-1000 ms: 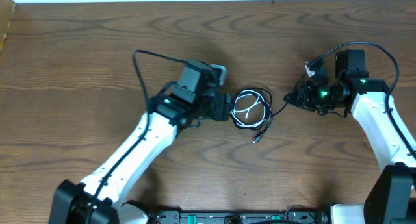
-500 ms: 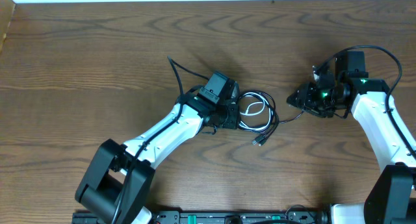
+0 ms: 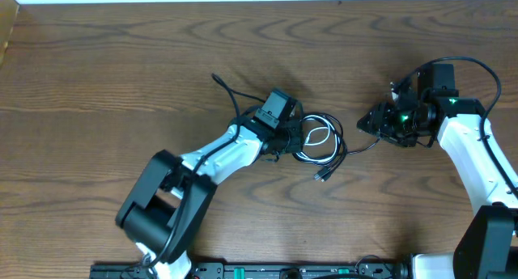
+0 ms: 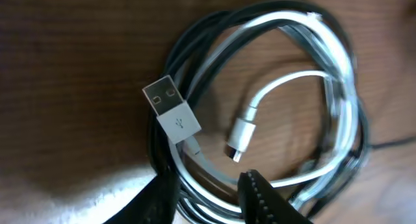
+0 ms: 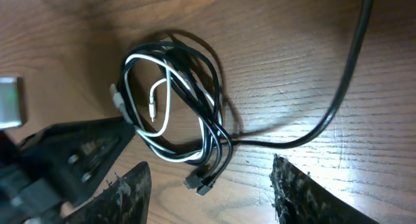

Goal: Untangle cables

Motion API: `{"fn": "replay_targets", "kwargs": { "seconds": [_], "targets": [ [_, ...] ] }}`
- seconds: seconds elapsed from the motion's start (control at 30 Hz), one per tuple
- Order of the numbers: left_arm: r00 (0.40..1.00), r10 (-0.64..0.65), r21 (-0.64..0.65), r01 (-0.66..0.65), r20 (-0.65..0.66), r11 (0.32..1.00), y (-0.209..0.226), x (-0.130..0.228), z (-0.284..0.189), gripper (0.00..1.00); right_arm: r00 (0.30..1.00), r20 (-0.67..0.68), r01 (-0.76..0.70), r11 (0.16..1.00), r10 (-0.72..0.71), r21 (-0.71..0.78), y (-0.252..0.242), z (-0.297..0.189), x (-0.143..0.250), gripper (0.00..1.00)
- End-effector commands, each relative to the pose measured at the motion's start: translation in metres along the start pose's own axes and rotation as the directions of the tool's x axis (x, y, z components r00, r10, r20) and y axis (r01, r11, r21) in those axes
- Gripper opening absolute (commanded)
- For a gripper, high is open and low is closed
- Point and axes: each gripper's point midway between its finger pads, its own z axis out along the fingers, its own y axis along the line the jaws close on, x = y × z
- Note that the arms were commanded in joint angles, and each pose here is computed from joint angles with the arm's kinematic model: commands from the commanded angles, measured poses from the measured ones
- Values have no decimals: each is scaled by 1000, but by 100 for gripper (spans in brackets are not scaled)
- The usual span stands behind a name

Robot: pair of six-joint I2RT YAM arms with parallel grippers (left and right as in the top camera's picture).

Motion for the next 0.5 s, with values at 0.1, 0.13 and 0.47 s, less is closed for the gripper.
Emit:
{"fn": "replay_targets", "kwargs": {
  "seconds": [0.1,0.13,0.47],
  "targets": [
    [999,10,-61,-7,40,998,5,-4,5,32,999,29,23,1000,-23,1,6,-8,-6,58],
    [999,16,-72,-13,46,997,5,-4,5,32,999,30,23,1000,-23,2,6,-8,-6,59],
    [990,103,-189,-82,101,978,2,5,11,26,999,31,22,1000,-22,9,5,-8,-7,60]
  ]
}}
